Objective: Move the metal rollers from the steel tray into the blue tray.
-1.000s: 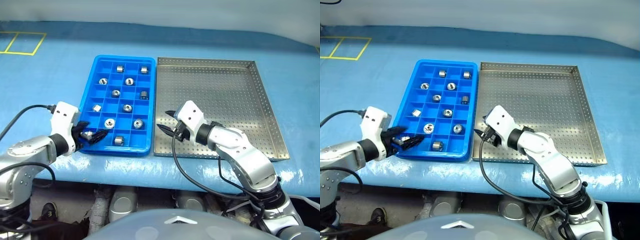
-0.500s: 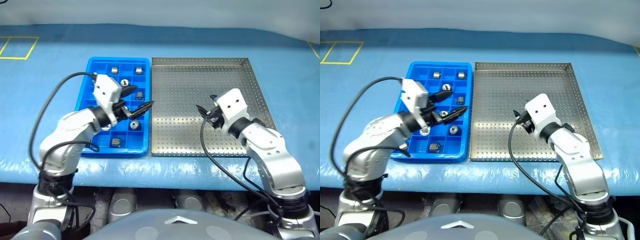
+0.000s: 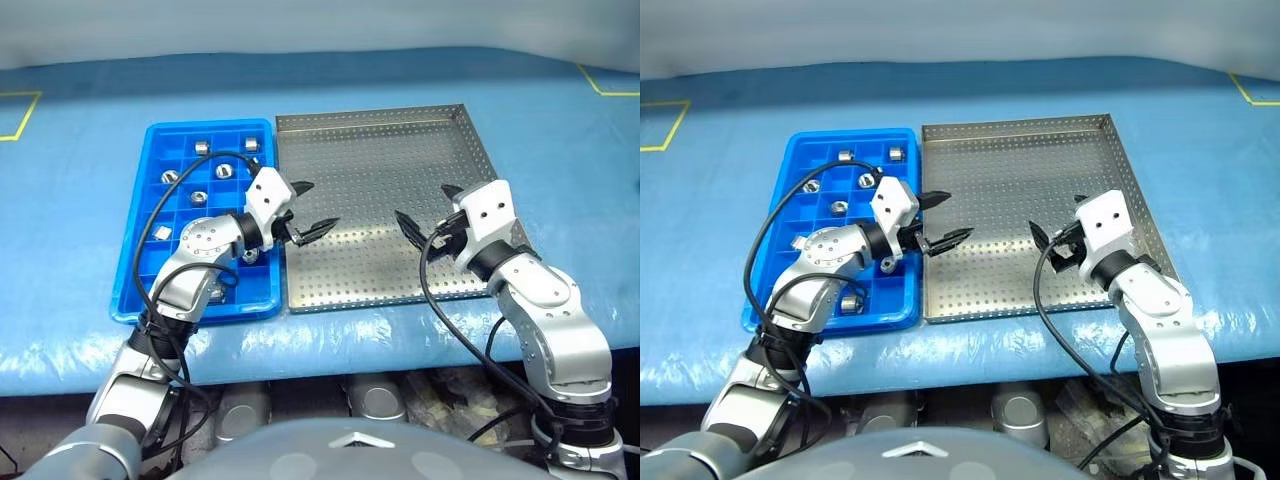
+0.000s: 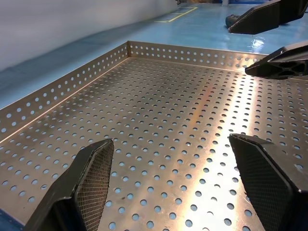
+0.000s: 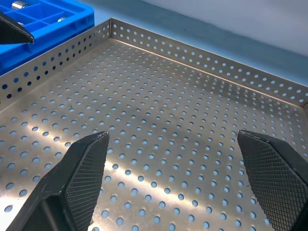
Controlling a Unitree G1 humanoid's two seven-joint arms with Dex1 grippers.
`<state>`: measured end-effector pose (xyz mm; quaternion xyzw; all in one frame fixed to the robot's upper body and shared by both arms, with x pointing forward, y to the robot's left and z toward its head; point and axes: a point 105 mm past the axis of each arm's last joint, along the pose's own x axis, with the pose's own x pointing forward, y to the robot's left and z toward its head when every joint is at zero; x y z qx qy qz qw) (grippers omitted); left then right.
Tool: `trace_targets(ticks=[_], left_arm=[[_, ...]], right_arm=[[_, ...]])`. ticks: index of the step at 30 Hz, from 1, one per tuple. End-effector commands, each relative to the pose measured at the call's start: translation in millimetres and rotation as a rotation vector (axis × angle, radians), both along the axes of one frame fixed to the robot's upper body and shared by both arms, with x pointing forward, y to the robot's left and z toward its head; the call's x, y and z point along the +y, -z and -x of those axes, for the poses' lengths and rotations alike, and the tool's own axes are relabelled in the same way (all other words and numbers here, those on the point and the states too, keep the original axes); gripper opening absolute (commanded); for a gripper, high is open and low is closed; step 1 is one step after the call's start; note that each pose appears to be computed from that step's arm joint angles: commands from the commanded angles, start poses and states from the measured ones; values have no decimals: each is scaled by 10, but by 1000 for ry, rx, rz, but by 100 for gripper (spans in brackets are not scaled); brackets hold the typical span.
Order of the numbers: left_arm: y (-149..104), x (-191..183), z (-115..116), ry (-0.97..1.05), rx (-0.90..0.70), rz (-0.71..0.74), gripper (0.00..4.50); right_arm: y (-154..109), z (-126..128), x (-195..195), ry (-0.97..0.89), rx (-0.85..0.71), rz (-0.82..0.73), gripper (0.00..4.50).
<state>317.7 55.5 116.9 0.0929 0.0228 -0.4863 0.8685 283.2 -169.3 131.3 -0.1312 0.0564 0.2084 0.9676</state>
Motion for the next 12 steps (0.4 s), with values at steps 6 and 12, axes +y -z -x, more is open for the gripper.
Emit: trace_targets(ticks=[6,12], left_arm=[[-18,-9,132,60,-29,-29,419],[-25,43,143,34,-32,-28,419]], right_arm=[[-56,74,188,-126,0,-37,448],[-31,29,236,-139,8,-43,448]])
